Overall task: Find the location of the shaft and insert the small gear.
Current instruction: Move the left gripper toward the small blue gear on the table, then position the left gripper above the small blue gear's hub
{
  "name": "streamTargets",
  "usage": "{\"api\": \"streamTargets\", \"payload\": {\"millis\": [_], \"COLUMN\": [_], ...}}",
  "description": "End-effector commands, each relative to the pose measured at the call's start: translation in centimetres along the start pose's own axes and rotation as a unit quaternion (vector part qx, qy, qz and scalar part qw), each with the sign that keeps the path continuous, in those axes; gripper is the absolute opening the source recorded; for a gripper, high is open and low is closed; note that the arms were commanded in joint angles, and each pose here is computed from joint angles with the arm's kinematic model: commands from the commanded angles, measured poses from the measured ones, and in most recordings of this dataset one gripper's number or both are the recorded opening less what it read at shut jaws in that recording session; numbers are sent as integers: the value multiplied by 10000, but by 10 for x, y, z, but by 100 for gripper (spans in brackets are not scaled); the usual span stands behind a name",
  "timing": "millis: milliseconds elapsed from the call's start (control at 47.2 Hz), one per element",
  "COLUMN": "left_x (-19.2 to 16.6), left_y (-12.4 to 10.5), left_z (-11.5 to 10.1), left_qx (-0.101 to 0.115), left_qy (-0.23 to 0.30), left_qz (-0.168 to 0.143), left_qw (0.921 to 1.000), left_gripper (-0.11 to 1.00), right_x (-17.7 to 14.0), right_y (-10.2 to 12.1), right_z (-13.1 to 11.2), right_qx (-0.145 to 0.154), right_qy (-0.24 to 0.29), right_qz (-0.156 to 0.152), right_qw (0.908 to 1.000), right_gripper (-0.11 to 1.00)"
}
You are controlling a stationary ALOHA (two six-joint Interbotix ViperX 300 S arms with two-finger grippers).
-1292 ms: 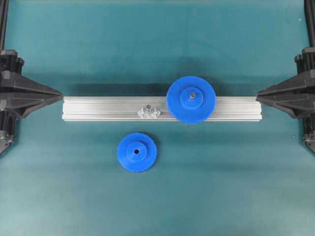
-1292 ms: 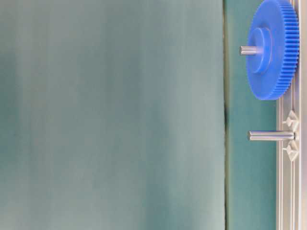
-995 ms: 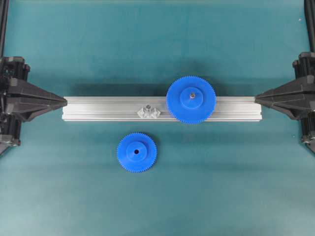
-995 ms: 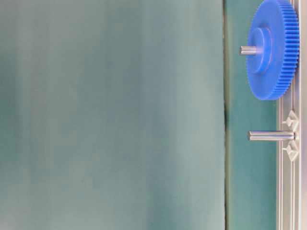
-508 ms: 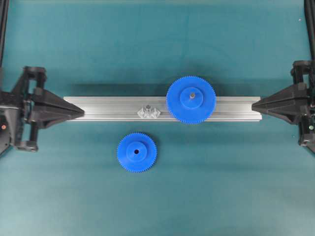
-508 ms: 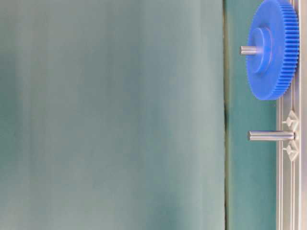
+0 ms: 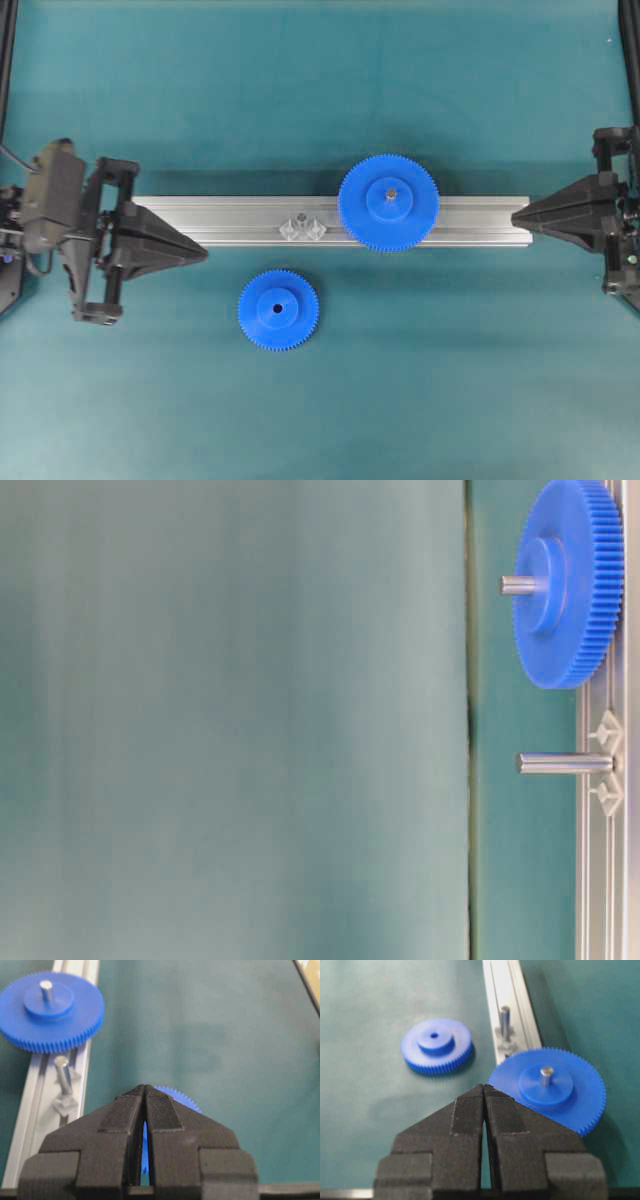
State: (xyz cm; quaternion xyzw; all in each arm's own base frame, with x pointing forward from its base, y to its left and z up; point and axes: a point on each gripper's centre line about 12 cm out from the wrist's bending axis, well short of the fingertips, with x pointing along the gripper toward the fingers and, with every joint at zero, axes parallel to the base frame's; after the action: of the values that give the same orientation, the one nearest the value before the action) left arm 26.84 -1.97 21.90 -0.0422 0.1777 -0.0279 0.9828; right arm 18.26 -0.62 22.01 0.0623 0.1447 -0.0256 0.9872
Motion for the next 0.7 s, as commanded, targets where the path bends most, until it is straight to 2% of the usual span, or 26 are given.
{"api": "streamTargets", "payload": {"millis": [0,212,678], "left_x": [7,28,72], "left_y": [-3,-9,-14], "left_z": [11,4,-4], "left_qx": [6,62,108], "left_qy": [-19,523,1168], "left_qz": [-38,-72,-76], "left_qw": [10000,9986,9931], "left_gripper": [1,1,1], "right_x": [1,1,1], "right_y": [-1,-3,-6], "right_z": [3,-1,-6], "right_qx": [75,84,107], "right_qy": [-13,113,234], "right_qz": [-43,-84,-163], "right_qw": [10000,9999,9995], "right_gripper": [0,0,0]}}
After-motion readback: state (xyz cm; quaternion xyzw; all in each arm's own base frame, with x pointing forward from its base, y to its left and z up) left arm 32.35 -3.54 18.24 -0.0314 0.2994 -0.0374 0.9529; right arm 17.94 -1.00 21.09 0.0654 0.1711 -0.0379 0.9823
